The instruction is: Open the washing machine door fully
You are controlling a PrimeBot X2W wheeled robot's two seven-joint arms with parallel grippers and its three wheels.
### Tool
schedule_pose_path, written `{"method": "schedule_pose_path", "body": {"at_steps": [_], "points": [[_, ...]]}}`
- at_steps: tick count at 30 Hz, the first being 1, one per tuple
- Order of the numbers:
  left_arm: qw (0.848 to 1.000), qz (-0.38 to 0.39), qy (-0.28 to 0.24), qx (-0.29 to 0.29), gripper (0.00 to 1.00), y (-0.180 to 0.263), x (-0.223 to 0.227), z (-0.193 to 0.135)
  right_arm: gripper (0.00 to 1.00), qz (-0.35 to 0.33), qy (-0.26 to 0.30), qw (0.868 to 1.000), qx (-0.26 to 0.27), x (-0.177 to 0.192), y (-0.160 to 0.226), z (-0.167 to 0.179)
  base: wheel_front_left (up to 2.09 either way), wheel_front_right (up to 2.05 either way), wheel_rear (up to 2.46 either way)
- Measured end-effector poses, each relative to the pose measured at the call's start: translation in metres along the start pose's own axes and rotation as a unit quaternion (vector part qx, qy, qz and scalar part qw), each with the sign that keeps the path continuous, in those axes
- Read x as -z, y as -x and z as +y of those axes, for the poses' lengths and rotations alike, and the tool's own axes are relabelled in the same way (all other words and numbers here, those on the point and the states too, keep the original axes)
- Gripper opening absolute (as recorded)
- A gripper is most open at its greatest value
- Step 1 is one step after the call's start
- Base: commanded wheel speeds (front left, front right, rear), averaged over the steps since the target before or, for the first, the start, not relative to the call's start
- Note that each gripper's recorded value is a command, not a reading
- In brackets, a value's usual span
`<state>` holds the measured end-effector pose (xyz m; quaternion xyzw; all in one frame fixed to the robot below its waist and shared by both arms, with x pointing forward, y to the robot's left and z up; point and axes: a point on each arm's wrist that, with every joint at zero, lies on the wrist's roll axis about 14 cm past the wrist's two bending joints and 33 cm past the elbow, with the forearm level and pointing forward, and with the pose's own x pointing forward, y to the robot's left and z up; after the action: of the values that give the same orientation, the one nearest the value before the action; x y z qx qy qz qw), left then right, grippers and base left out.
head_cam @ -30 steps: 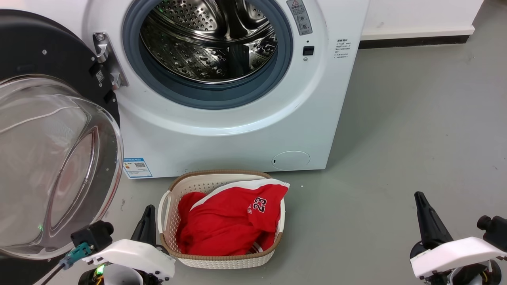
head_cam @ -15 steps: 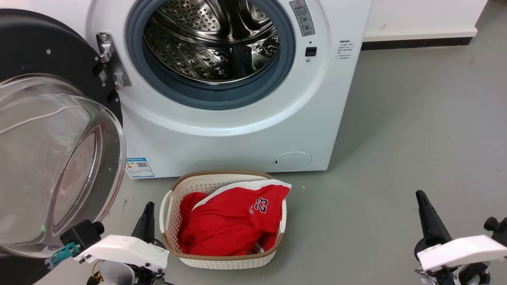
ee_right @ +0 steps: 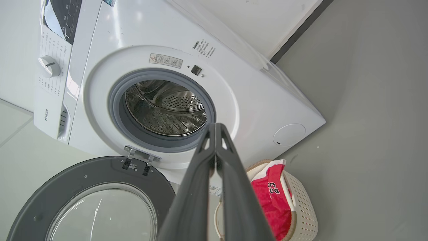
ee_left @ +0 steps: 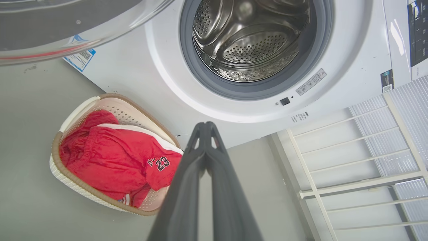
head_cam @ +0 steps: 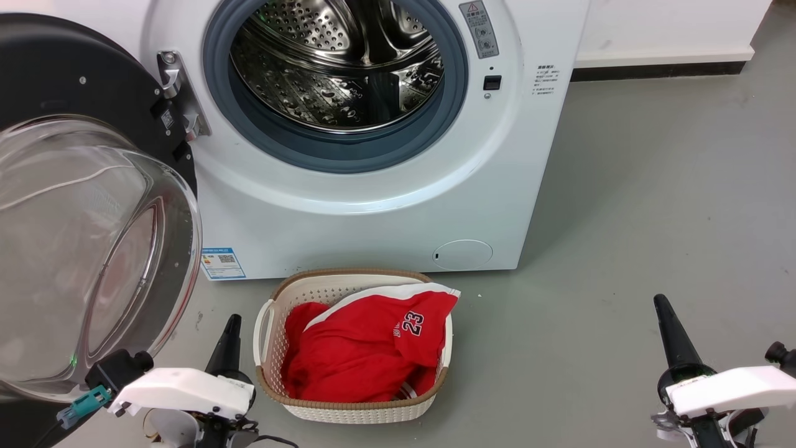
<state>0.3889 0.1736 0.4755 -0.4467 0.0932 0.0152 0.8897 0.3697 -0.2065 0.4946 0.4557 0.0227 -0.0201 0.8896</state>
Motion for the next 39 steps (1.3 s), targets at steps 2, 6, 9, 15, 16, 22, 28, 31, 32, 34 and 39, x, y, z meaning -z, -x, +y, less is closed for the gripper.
{"method": "schedule_pose_path", "body": {"at_steps": [2,6,9,15,16,22,28,31,32,34,39], "points": [[1.000,-0.001,0.012,0.002,0.00,0.000,-0.001,0.000,0.00,0.000,-0.012,1.000,0.001,0.000,0.000,-0.001,0.00,0.00,0.00],[0.999,-0.003,0.036,0.005,0.00,0.000,-0.003,-0.001,0.00,0.000,-0.035,0.999,-0.001,0.000,-0.001,0.000,0.00,0.00,0.00],[0.999,-0.005,0.053,0.008,0.00,0.000,-0.005,-0.001,0.00,-0.001,-0.050,0.999,-0.001,0.000,-0.002,0.000,0.00,0.00,0.00],[0.996,-0.006,0.087,0.012,0.00,0.000,-0.007,-0.002,0.00,-0.001,-0.082,0.997,-0.002,0.000,-0.004,0.001,0.00,0.00,0.00],[0.996,-0.008,0.092,0.013,0.00,0.001,-0.007,-0.002,0.00,0.000,-0.087,0.996,-0.002,0.001,-0.004,0.001,0.00,0.00,0.00],[0.992,-0.011,0.123,0.018,0.00,0.001,-0.011,-0.002,0.00,-0.002,-0.116,0.993,-0.005,-0.001,-0.006,0.003,0.00,0.00,0.00],[0.988,-0.015,0.152,0.024,0.00,0.002,-0.013,-0.003,0.00,-0.001,-0.144,0.990,-0.006,0.000,-0.007,0.003,0.00,0.00,0.00],[0.985,-0.018,0.167,0.027,0.00,0.002,-0.015,-0.004,0.00,-0.002,-0.158,0.987,-0.008,-0.001,-0.008,0.004,0.00,0.00,0.00],[0.985,-0.019,0.171,0.029,0.00,0.002,-0.016,-0.004,0.00,-0.002,-0.163,0.987,-0.009,-0.001,-0.008,0.004,0.00,0.00,0.00],[0.983,-0.020,0.179,0.030,0.00,0.002,-0.017,-0.004,0.00,-0.001,-0.171,0.985,-0.010,-0.001,-0.009,0.005,0.00,0.00,0.00],[0.979,-0.025,0.201,0.036,0.00,0.003,-0.020,-0.004,0.00,-0.002,-0.192,0.981,-0.011,-0.001,-0.010,0.005,0.00,0.00,0.00]]}}
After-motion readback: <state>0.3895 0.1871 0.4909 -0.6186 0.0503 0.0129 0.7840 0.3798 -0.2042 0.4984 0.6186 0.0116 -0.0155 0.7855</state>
